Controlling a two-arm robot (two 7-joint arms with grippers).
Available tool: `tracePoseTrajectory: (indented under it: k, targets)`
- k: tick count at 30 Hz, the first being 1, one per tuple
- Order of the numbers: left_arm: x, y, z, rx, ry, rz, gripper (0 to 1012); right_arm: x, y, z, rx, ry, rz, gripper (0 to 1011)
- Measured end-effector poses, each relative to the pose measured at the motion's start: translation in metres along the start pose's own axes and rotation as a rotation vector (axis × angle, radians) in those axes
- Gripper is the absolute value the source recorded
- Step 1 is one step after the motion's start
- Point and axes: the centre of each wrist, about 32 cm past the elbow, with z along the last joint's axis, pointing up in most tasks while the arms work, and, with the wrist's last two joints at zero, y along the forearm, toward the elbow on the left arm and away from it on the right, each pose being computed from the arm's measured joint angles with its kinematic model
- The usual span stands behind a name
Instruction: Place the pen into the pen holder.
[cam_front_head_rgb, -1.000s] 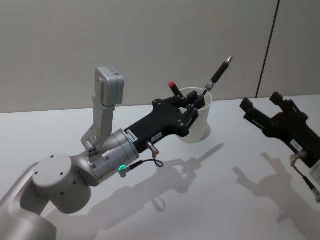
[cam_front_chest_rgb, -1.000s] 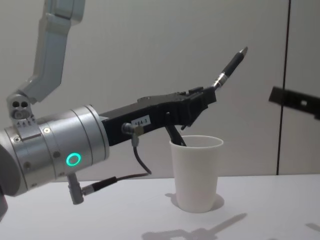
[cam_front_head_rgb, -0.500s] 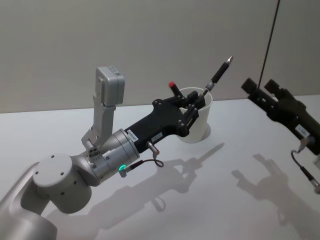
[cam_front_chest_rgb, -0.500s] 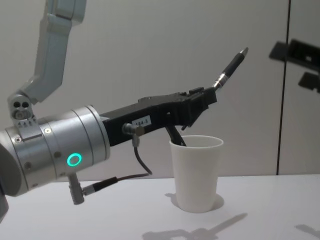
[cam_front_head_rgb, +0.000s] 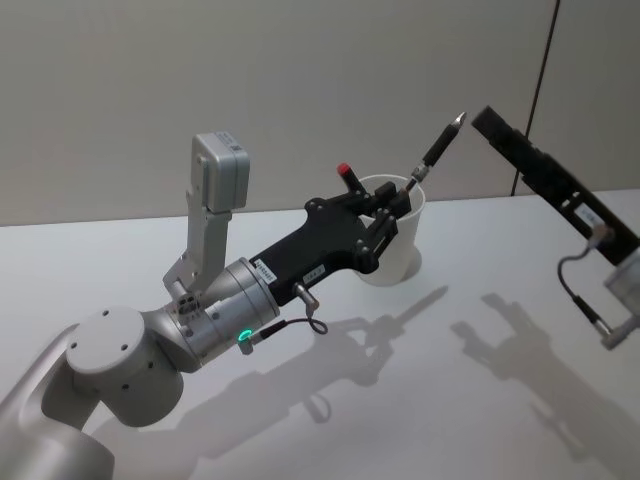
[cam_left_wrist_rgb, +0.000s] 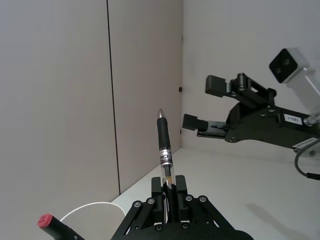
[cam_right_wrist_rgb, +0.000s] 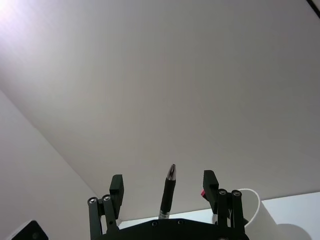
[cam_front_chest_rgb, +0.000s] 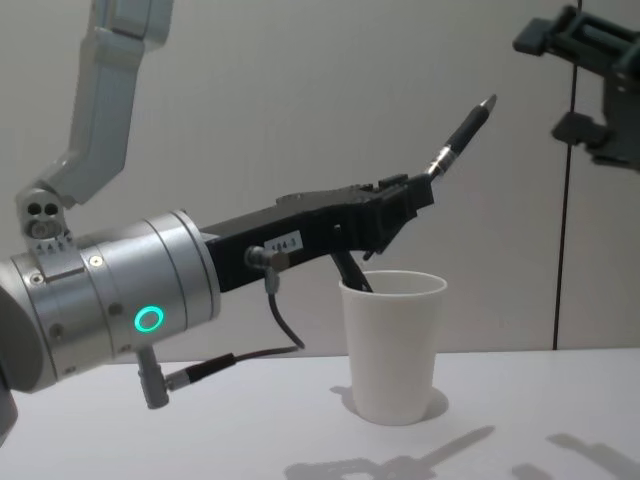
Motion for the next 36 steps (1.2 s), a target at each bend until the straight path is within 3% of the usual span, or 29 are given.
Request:
tracePoseTrajectory:
  k: [8,15,36]
  targets:
    - [0.0,0.0,0.0,0.0,0.0,0.0,160,0.001,0.018,-0.003,-0.021,0.072,-0.002,1001]
    - [0.0,0.0,0.0,0.0,0.0,0.0,160,0.001,0.029,-0.008,-0.05,0.101,0.001,1001]
    - [0.0,0.0,0.0,0.0,0.0,0.0,160,0.001,0.042,-0.022,-0.107,0.118,-0.006,1002]
